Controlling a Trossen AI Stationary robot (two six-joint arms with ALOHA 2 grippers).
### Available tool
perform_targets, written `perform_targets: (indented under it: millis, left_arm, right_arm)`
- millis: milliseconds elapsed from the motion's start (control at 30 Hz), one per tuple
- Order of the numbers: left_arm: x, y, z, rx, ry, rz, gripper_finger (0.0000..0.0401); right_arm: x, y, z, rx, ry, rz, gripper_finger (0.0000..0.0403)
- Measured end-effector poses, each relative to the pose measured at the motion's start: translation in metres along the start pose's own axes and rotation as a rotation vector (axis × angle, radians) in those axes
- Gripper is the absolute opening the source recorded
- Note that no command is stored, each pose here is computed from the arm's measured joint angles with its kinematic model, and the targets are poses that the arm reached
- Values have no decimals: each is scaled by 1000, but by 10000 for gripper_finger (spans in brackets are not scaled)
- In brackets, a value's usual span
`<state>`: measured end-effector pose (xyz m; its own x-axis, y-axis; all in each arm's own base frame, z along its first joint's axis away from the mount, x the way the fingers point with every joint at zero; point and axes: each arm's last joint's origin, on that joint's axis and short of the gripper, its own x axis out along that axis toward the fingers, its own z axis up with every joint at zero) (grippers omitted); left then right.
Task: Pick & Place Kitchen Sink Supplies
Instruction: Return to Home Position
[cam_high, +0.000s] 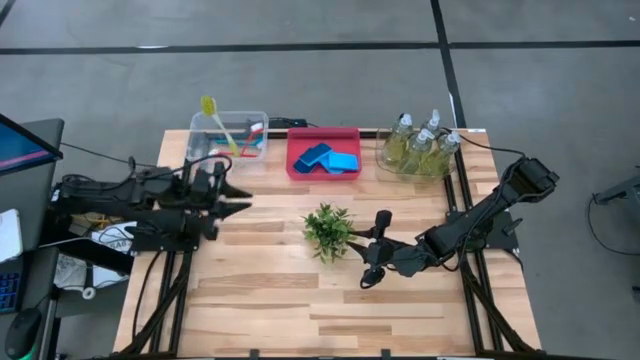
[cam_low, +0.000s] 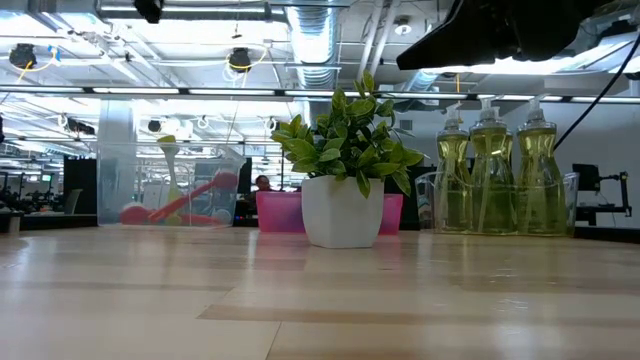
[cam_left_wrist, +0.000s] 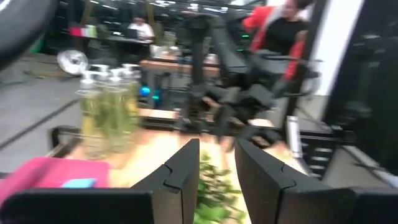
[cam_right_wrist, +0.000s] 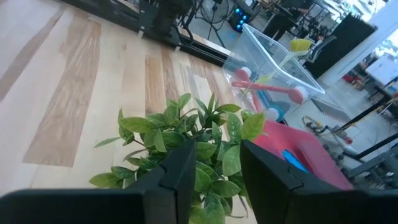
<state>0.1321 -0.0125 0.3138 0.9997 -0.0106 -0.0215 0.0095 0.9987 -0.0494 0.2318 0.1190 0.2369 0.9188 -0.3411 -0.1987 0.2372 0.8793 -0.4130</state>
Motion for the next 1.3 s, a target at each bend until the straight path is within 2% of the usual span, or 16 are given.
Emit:
perform_targets:
  millis: [200,500,800,1300]
  left_arm:
    - [-17,-14,-9,-22,-10,-130,104]
    - [-26,-13,-53,-67,-18,-10,104]
    - [-30,-10,-88,-97,-44,-39,104]
    - [-31,-8,-127,-106,-68,-53,104]
  right_arm:
    - [0,0,0,-135,0,-1,118]
    - [0,0,0,-133,-2,1,118]
    - [-2,1,1,-125,-11,6,118]
    - [-10,9,3,-143,-30,42,118]
